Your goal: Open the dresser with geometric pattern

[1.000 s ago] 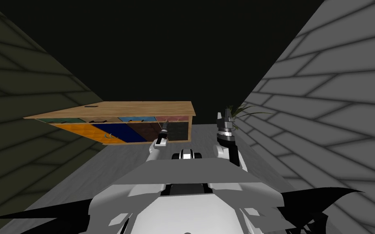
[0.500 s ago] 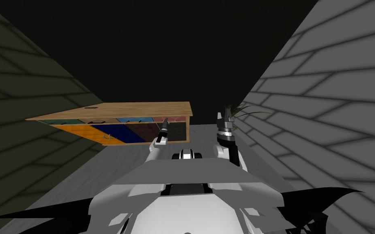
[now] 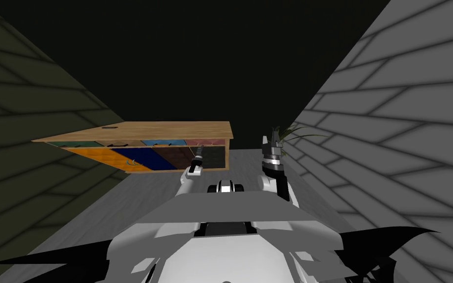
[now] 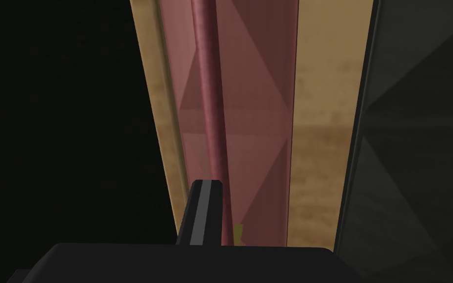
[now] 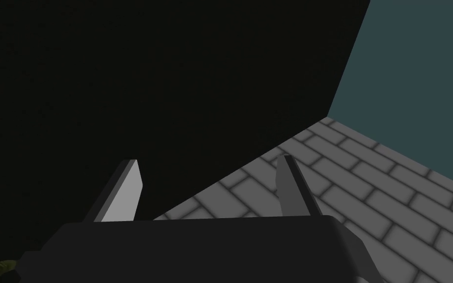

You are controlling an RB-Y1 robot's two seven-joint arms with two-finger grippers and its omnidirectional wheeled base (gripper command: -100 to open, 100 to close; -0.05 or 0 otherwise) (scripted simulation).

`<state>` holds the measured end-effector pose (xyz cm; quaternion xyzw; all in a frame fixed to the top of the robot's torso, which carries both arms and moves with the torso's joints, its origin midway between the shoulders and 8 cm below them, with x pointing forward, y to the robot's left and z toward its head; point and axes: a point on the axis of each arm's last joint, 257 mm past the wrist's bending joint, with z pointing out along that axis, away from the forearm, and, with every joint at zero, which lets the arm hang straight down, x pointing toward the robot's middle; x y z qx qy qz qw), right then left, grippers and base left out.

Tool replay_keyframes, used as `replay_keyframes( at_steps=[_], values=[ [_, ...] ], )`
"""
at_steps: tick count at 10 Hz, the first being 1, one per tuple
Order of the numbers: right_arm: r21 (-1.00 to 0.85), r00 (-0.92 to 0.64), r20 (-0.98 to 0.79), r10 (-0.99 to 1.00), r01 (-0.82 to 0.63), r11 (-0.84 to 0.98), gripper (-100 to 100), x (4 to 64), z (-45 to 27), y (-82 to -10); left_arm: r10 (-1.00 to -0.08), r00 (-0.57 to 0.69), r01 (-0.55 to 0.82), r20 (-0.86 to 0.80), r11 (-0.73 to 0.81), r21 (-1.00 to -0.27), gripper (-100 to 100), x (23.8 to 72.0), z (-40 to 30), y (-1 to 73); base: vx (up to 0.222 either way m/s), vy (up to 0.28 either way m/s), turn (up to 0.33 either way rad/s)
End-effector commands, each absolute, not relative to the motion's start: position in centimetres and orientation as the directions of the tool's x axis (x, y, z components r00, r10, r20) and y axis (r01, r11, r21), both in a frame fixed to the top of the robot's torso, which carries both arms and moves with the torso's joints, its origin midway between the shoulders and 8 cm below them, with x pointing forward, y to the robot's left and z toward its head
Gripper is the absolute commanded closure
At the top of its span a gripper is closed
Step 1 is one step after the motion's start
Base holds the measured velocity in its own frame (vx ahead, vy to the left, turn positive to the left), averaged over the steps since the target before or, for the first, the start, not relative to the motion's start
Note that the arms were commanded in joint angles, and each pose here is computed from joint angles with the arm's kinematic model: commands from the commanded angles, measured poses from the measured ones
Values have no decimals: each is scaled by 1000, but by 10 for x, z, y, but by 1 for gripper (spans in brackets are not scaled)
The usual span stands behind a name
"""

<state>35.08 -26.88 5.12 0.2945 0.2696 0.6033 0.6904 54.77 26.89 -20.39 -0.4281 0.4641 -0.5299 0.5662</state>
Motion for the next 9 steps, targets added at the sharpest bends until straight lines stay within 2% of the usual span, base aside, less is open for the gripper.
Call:
replay_keyframes(
  at_steps=[1,3,4,7,9],
  values=[
    [732,127,-17,992,-674,99,0,351,51,-269,-997,2,217,-75,73,-973,100,549,-193,268,-187,-11,17],
    [732,127,-17,992,-674,99,0,351,51,-269,-997,1,220,-76,74,-973,100,549,-191,268,-157,-15,13],
    [732,127,-17,992,-674,99,0,351,51,-269,-997,4,209,-74,73,-975,-100,547,-200,269,76,-5,-31],
    [732,127,-17,992,-674,99,0,351,51,-269,-997,9,193,-71,72,-979,-100,543,-215,270,173,0,-19],
    [732,127,-17,992,-674,99,0,351,51,-269,-997,10,197,-72,72,-978,-100,549,-203,271,90,0,-8]
  ],
)
